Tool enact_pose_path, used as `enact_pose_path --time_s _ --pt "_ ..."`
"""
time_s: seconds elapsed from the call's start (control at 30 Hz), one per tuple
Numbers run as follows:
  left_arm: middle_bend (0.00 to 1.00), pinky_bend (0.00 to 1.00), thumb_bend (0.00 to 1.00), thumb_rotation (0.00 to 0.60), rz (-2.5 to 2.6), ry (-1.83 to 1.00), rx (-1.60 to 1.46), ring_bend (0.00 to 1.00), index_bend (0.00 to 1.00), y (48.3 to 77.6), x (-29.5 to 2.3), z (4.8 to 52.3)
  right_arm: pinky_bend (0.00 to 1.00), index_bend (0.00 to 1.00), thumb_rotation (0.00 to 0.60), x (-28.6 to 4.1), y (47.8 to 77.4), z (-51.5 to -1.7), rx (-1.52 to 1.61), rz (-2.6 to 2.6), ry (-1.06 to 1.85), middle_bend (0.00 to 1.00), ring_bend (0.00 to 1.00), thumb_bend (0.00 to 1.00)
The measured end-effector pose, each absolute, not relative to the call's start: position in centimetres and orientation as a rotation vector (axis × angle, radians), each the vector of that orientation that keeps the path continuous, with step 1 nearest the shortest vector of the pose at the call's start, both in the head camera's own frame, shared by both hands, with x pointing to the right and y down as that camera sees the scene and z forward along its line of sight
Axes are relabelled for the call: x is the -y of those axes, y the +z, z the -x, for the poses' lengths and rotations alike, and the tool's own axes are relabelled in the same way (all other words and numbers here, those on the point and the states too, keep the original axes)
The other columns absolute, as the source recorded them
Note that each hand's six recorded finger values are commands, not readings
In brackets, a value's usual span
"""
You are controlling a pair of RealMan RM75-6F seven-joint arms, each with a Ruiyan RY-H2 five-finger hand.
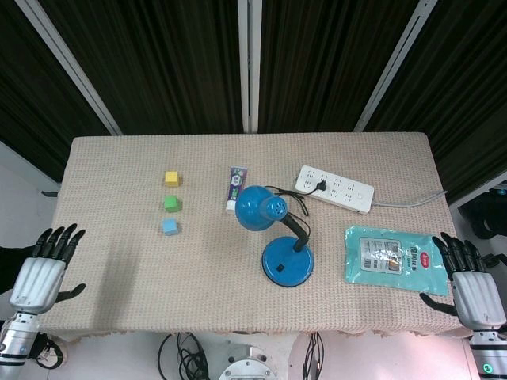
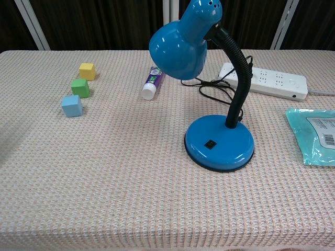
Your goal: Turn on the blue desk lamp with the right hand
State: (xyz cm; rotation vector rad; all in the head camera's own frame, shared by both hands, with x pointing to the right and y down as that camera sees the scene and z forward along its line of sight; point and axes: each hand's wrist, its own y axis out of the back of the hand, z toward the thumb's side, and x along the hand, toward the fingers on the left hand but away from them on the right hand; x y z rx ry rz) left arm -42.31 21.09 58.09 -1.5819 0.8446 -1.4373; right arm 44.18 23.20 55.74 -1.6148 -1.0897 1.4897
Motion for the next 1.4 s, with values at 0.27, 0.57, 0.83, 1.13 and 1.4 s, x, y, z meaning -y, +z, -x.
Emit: enact_pose_path --time_s 0.27,0.57,0.83,1.13,1.4 --pt "0.00 0.00 0.03 0.600 1.584 -1.441 -0.839 0.00 0.00 58.2 -21.3 42.3 0.00 0.00 0.600 -23.3 56.0 -44.0 1.084 1.623 1.488 0.00 0.00 0.00" --pt "0.00 0.00 0.03 0.600 1.587 -1.434 -0.835 0.00 0.00 58.1 -21.3 42.0 0.00 0.00 0.600 -23.5 56.0 -43.6 1.072 1.640 1.473 0.00 0.00 0.01" --pt "0.00 0.00 0.03 0.600 1.587 -1.439 -0.825 0.00 0.00 58.4 -21.2 42.1 0.00 0.00 0.600 -23.4 56.3 -42.6 1.052 1.686 1.431 0.00 0.00 0.04" --pt "0.00 0.00 0.03 0.600 1.593 -1.431 -0.823 0.00 0.00 58.5 -21.1 41.9 0.52 0.00 0.600 -23.1 57.2 -39.0 0.917 1.754 1.348 0.14 0.40 0.04" --pt "0.00 0.00 0.03 0.600 1.579 -1.421 -0.838 0.00 0.00 58.2 -21.1 42.1 0.66 0.00 0.600 -22.8 58.6 -33.4 0.715 1.834 1.259 0.57 0.60 0.06"
